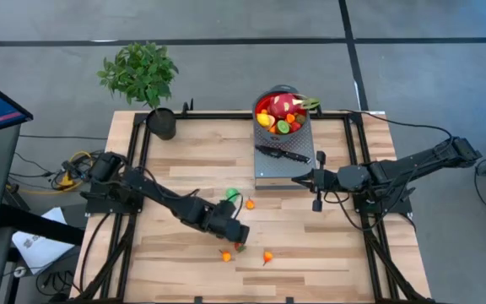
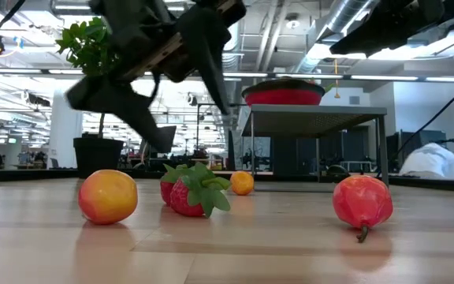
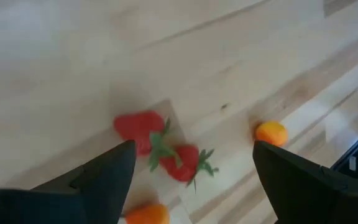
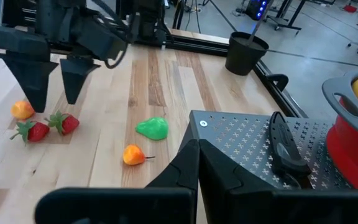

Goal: Pick & Place Fruit
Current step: Put the strawberry into the red colander on the shelf

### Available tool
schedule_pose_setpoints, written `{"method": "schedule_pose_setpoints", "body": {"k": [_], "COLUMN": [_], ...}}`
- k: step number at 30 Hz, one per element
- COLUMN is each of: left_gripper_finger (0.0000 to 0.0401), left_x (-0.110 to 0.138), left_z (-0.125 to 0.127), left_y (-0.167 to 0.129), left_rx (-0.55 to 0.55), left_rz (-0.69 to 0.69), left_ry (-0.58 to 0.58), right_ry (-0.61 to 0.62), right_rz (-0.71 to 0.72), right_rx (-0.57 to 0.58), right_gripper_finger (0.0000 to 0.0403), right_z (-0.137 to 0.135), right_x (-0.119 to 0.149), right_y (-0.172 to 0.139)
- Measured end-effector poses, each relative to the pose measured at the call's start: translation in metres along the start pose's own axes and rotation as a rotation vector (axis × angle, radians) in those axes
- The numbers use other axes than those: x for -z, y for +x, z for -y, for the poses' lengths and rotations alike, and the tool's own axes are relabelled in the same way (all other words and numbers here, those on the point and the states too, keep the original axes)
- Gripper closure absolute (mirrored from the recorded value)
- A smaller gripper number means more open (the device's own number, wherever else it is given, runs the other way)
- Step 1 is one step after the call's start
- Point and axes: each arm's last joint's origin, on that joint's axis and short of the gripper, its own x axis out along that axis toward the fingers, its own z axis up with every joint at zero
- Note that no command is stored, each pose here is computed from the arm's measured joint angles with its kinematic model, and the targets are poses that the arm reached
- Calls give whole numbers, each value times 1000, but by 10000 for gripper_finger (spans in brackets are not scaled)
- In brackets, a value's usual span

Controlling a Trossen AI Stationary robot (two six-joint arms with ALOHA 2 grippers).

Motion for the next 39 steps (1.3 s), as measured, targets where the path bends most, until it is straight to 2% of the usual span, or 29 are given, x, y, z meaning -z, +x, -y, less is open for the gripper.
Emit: {"method": "schedule_pose_setpoints", "body": {"k": [8, 16, 19, 23, 29, 35, 39], "left_gripper_finger": [82, 82, 82, 82, 82, 82, 82], "left_x": [21, 18, 18, 19, 12, -3, -4], "left_z": [-17, -19, -16, -4, 21, 52, 63], "left_y": [7, 11, 15, 11, -2, -20, -21], "left_rx": [-42, -41, -6, 85, 164, 272, 321], "left_rz": [62, 96, 77, 45, 51, 102, 164], "left_ry": [-97, -108, -120, -134, -81, -26, -24], "right_ry": [0, 1, 0, -6, -14, -31, -49], "right_rz": [0, 2, 0, -12, -28, -53, -66], "right_rx": [0, 0, 0, -1, -4, -17, -30], "right_gripper_finger": [403, 403, 403, 403, 403, 403, 403], "right_z": [0, 0, 0, 0, 0, -2, -4], "right_x": [0, 0, 0, 1, 3, 6, 7], "right_y": [0, 0, 0, 0, 0, -1, -2]}}
